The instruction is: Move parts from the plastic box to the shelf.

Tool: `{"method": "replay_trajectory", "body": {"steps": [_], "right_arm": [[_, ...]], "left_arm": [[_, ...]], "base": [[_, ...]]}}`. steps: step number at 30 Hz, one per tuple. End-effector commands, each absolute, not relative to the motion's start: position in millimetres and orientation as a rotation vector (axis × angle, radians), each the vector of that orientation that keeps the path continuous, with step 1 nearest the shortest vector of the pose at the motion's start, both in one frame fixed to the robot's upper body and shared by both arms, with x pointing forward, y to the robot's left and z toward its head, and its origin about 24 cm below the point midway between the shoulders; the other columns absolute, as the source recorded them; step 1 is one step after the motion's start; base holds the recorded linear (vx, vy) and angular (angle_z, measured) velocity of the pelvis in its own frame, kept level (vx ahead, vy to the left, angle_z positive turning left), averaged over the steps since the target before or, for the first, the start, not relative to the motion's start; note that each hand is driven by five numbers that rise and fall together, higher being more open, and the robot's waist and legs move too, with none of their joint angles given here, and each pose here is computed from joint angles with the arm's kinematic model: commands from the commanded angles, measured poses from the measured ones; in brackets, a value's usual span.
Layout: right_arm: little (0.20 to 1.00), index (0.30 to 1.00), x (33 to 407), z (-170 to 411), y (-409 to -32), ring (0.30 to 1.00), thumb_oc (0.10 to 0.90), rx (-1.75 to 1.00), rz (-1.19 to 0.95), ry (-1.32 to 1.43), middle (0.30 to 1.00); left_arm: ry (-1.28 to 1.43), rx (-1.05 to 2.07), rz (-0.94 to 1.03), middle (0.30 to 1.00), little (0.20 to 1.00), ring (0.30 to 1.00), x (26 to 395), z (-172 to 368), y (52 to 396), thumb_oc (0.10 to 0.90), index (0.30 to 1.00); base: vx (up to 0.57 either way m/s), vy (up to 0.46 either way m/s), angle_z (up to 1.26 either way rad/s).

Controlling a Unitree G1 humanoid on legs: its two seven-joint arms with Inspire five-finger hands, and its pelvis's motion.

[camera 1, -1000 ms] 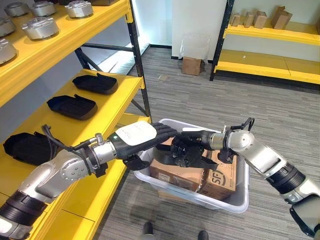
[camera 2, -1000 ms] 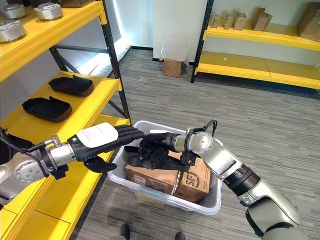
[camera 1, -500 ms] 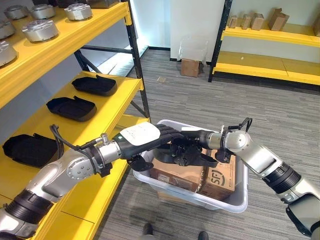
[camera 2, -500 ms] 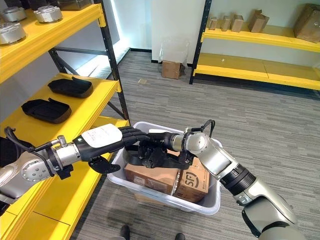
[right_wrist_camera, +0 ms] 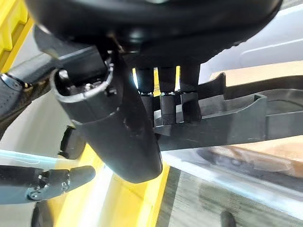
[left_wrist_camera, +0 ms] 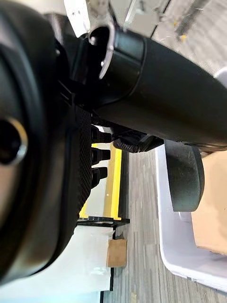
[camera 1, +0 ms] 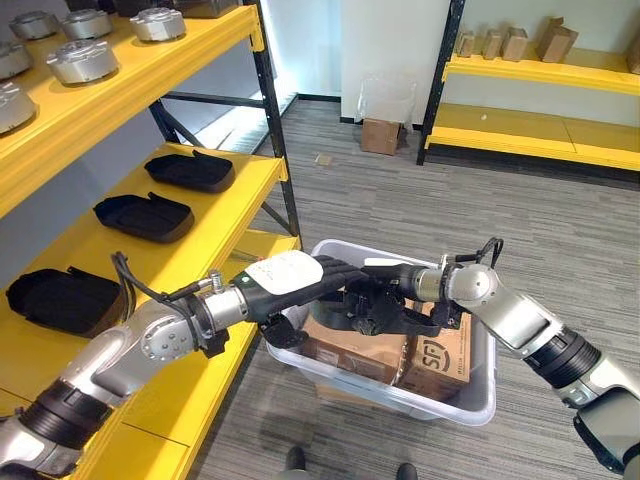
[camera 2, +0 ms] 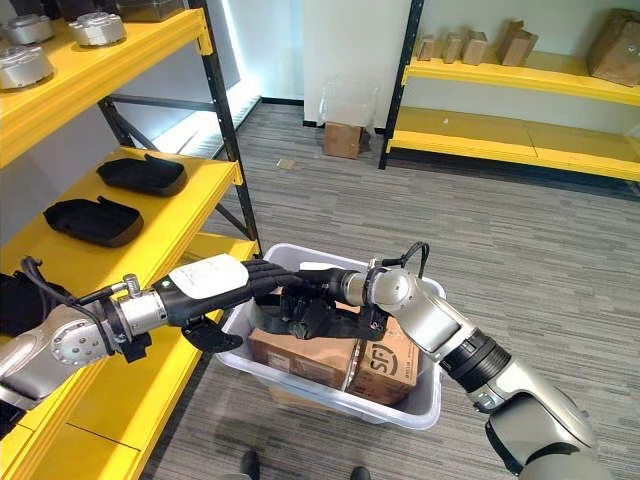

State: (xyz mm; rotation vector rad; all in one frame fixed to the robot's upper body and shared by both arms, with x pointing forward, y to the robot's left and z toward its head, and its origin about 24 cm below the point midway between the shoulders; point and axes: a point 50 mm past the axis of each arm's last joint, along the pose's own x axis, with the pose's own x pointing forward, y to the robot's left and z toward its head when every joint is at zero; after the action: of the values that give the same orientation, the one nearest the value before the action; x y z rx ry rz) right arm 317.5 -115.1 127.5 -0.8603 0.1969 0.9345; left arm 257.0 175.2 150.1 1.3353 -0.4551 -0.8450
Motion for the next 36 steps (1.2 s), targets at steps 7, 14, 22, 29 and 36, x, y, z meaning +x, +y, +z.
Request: {"method": "replay_trajectory", "body": {"steps": [7,14,22,29,36], "right_arm": [[0.300,0.300,318,194,-61,0.300,0.400,-0.887,1.027,-0.197,0.300],[0.300,0.300,317,195,-58,0.300,0.400,-0.882,1.033,-0.209,0.300],[0.300,0.300,319,191,-54,0.300,0.400,-0.865,1.020,-0.201,0.300],[0.300,0.300,319,194,-54,0.300,0.400,-0.866,1.019,-0.213,0.300],[0.300,0.300,319,198,-54,0.300,0.400,-0.872,1.023,-0.217,0.300]], "left_arm": [[-0.540,1.245,-0.742,1.000,1.000,1.000,271,160,159,0.900,1.000],[-0.478,1.191,-0.612,1.000,1.000,1.000,279,153,167,0.900,1.000],[-0.505,1.084,-0.411,1.000,1.000,1.000,287,152,174,0.900,1.000],[-0.483,1.103,-0.420,1.000,1.000,1.000,285,145,176,0.900,1.000],[-0.441,1.131,-0.471,1.000,1.000,1.000,284,138,172,0.900,1.000]], "base": [[0.00,0.000,0.00],[0.00,0.000,0.00],[0.00,0.000,0.00],[0.00,0.000,0.00],[0.00,0.000,0.00]]}}
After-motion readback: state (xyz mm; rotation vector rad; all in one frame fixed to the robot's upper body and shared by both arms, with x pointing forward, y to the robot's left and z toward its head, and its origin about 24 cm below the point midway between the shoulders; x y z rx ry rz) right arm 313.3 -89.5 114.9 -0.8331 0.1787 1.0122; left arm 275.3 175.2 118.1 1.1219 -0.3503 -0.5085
